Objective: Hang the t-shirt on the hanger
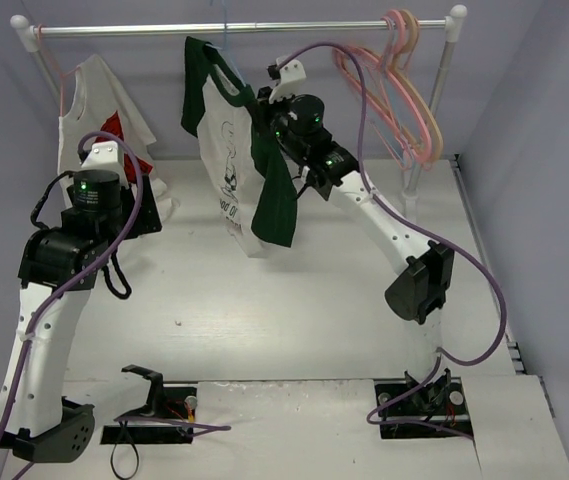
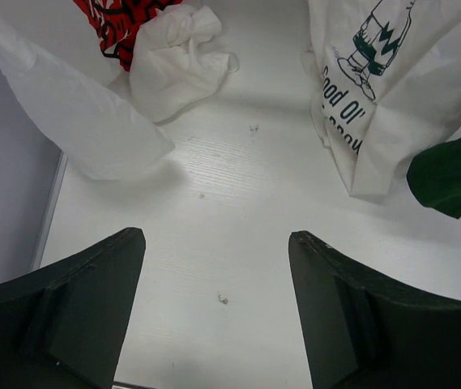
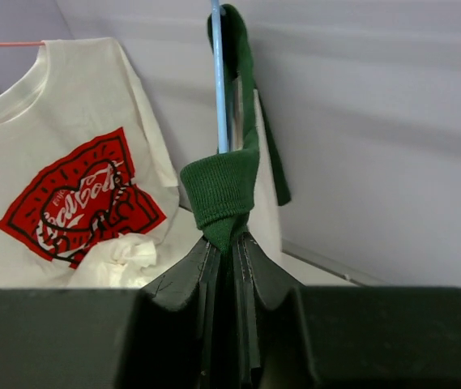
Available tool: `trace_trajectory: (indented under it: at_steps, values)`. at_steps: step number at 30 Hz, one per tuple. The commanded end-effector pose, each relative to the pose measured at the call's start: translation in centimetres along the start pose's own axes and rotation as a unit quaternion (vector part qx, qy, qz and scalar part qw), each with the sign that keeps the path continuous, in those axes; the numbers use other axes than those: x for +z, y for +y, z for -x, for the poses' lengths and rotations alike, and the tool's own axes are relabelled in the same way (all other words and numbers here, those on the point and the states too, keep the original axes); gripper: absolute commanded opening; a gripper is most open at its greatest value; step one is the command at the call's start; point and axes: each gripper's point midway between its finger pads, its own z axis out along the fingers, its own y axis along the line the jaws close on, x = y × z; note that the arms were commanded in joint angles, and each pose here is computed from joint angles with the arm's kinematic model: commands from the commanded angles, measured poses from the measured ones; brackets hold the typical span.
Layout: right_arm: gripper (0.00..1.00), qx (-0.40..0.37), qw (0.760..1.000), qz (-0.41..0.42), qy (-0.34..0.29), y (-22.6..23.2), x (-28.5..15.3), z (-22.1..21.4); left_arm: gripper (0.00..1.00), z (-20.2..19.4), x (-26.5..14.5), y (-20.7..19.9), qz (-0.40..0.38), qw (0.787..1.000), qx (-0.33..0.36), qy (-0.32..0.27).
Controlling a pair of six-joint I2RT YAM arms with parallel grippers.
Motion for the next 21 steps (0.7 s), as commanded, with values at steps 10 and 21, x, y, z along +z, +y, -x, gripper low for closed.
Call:
trace_trajectory:
  at_steps: [10, 21]
  values:
    - [0.0, 0.052, 0.992, -0.013, -0.117, 5.3, -0.4, 3.6, 0.72, -0.3, -0.4, 0.2, 0.002, 1.0, -0.007, 0.0]
    - [0.71, 0.025, 0.993, 0.028, -0.108, 9.1, -2.0, 4.2, 0.72, -0.3, -0.6, 0.2, -0.003, 1.0, -0.005, 0.002]
